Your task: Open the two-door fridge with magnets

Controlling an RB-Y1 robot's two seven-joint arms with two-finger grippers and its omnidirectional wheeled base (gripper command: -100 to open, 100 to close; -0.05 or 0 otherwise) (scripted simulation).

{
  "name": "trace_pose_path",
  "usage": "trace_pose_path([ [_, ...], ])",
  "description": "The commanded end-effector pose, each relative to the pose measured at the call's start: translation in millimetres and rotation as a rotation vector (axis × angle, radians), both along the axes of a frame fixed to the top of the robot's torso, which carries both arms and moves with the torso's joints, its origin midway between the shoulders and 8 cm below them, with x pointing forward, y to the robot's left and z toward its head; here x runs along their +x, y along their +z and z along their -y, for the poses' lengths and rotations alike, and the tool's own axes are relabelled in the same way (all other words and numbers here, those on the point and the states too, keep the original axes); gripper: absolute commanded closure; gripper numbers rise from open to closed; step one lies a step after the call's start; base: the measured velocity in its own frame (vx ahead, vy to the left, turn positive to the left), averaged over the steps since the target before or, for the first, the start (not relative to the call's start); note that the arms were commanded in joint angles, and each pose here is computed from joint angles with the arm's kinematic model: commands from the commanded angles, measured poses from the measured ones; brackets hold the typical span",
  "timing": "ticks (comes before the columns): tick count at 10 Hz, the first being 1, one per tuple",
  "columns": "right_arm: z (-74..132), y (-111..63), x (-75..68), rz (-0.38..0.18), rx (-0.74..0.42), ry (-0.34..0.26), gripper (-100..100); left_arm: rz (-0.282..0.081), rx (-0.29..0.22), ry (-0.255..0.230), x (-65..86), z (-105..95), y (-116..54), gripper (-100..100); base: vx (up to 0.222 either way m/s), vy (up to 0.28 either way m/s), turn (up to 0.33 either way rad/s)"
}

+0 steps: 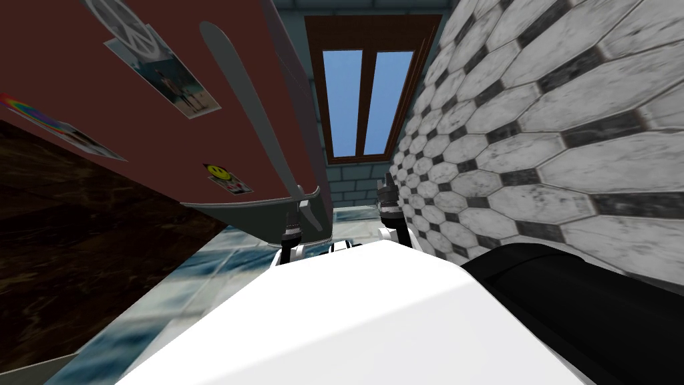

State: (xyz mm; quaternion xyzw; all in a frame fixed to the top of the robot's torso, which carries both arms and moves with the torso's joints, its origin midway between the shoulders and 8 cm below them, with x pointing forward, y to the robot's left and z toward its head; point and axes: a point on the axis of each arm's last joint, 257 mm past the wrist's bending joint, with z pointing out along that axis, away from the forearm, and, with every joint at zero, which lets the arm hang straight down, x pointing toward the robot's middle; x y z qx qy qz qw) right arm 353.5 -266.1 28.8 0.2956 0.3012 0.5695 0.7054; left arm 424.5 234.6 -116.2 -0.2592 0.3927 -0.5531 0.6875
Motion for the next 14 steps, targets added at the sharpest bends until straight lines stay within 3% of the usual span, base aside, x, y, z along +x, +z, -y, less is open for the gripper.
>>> trace_pose_path([
  [1,0.0,0.0,0.0,0.0,0.0,0.0,0,-0.027,0.032,0.008,7.3,-6.0,2.2,-100,-0.009,-0.034,0.019],
  [14,0.0,0.0,0.0,0.0,0.0,0.0,0,-0.162,0.1,0.08,42.9,-30.9,18.4,-100,-0.007,-0.035,0.009],
])
